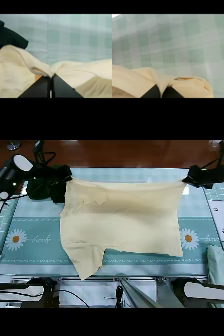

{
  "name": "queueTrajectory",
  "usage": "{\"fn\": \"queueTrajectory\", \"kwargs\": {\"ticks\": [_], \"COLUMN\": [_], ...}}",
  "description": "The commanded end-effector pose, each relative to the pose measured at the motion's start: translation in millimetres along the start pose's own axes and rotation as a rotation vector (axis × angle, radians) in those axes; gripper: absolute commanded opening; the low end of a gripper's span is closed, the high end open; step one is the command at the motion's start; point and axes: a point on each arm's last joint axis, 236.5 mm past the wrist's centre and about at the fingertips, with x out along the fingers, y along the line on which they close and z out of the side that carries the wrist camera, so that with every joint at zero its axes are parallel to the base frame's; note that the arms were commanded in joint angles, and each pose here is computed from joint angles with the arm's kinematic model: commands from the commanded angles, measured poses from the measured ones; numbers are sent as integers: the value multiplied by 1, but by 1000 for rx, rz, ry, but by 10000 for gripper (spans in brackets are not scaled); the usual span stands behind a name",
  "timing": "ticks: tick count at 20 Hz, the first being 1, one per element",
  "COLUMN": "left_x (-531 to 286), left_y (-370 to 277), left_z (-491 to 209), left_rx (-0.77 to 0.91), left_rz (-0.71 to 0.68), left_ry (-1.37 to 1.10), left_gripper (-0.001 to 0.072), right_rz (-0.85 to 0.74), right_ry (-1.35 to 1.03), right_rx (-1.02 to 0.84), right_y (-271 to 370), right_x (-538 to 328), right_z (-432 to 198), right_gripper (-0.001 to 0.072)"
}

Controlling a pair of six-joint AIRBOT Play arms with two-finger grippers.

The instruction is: Fold the shirts.

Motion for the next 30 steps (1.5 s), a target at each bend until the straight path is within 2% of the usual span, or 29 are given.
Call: {"fn": "queueTrajectory", "kwargs": {"ticks": [1,3,8,16,17,18,19,21,25,28,30], "left_x": [9,-7,-27,-8,-8,-10,-15,-32,-81,-108,-105], "left_y": [7,18,63,74,74,74,72,78,120,155,153], "left_z": [-19,-42,-97,-166,-166,-167,-169,-170,-168,-214,-254], "left_rx": [66,109,57,1,-22,-41,-33,-14,-5,-164,-340], "left_rz": [-4,-8,52,53,61,67,61,93,259,283,186], "left_ry": [103,225,495,676,677,680,705,746,693,673,649], "left_gripper": [22,23,23,24,69,337,707,701,701,701,701], "right_rz": [37,32,-78,-78,-84,-90,-83,-101,-241,-184,-73], "right_ry": [92,158,378,515,504,487,481,448,376,233,145], "right_rx": [-38,-28,-24,53,63,88,86,89,102,264,335], "right_y": [-6,-14,-53,-71,-73,-73,-70,-72,-115,-125,-104], "right_x": [24,16,1,24,26,28,26,13,-41,-49,-38], "right_z": [-14,-29,-81,-143,-142,-139,-137,-129,-127,-151,-175], "right_gripper": [21,21,21,22,110,484,629,629,628,628,628]}}
